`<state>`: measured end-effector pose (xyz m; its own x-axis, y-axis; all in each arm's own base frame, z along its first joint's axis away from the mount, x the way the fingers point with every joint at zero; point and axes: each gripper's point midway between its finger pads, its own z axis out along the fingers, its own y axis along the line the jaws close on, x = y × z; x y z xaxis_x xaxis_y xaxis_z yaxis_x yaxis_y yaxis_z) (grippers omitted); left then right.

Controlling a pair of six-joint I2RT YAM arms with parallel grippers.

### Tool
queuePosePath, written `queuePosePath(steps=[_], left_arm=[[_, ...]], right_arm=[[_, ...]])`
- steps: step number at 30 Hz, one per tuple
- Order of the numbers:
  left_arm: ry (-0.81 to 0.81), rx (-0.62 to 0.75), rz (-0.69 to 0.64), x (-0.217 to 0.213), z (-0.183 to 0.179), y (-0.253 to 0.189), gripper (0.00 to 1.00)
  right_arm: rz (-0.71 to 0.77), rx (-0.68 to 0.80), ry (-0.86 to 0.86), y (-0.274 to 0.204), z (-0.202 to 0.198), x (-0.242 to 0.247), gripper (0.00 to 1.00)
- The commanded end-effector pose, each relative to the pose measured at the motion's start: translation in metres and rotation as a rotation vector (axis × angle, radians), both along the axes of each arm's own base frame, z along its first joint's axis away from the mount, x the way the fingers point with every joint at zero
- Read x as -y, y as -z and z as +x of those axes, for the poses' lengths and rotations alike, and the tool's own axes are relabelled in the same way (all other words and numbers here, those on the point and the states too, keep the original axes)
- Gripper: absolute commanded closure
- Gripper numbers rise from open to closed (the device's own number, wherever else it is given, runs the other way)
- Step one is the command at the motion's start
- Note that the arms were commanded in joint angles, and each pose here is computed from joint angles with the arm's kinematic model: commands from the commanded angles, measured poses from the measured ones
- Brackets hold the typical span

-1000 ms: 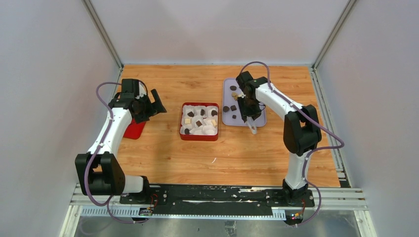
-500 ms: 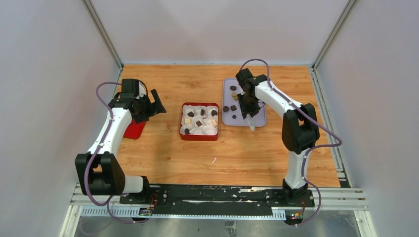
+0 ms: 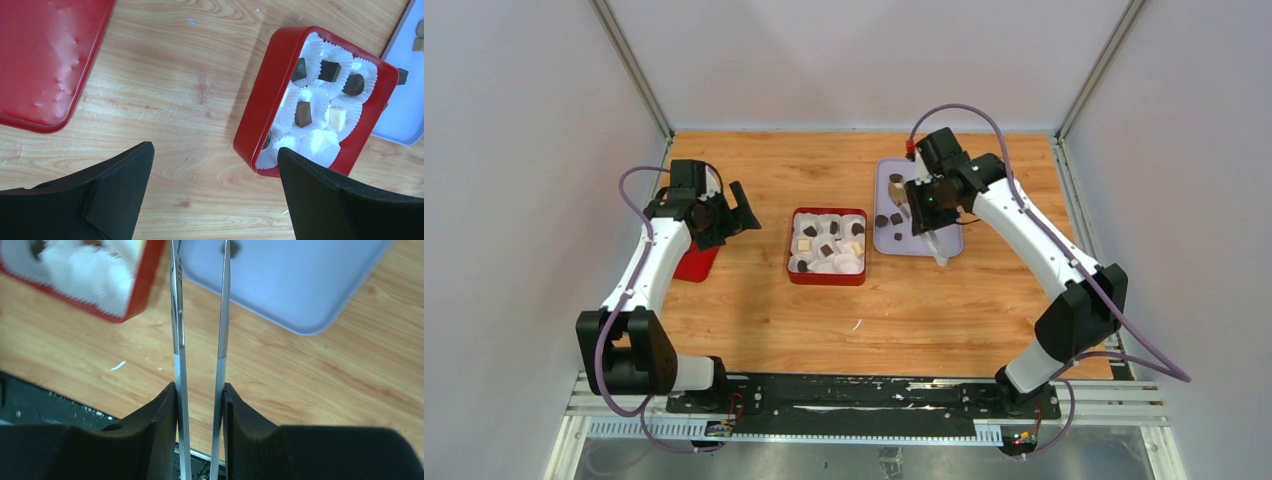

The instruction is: Pack the chocolate

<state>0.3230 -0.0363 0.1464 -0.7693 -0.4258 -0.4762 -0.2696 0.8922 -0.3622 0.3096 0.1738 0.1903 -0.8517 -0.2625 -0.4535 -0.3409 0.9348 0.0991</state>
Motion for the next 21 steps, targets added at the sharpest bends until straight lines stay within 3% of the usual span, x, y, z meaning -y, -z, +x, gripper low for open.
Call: queuePosePath(steps=[1, 6, 21], left_arm=[[0.001, 0.008, -0.004, -0.001, 0.005, -0.003, 0.00], [0.001, 0.013, -0.012, 0.001, 0.007, -0.003, 0.00], [-0.006, 0.010, 0.004, -0.002, 0.002, -0.002, 0.00]], right_arm=[[0.040, -0.036, -0.282, -0.009, -0.047, -0.054, 0.99], [-0.003, -0.087, -0.427, 0.008, -0.077, -0.093, 0.98], [-0.030, -0.222, -0.483, 0.051, -0.098, -0.119, 0.95]])
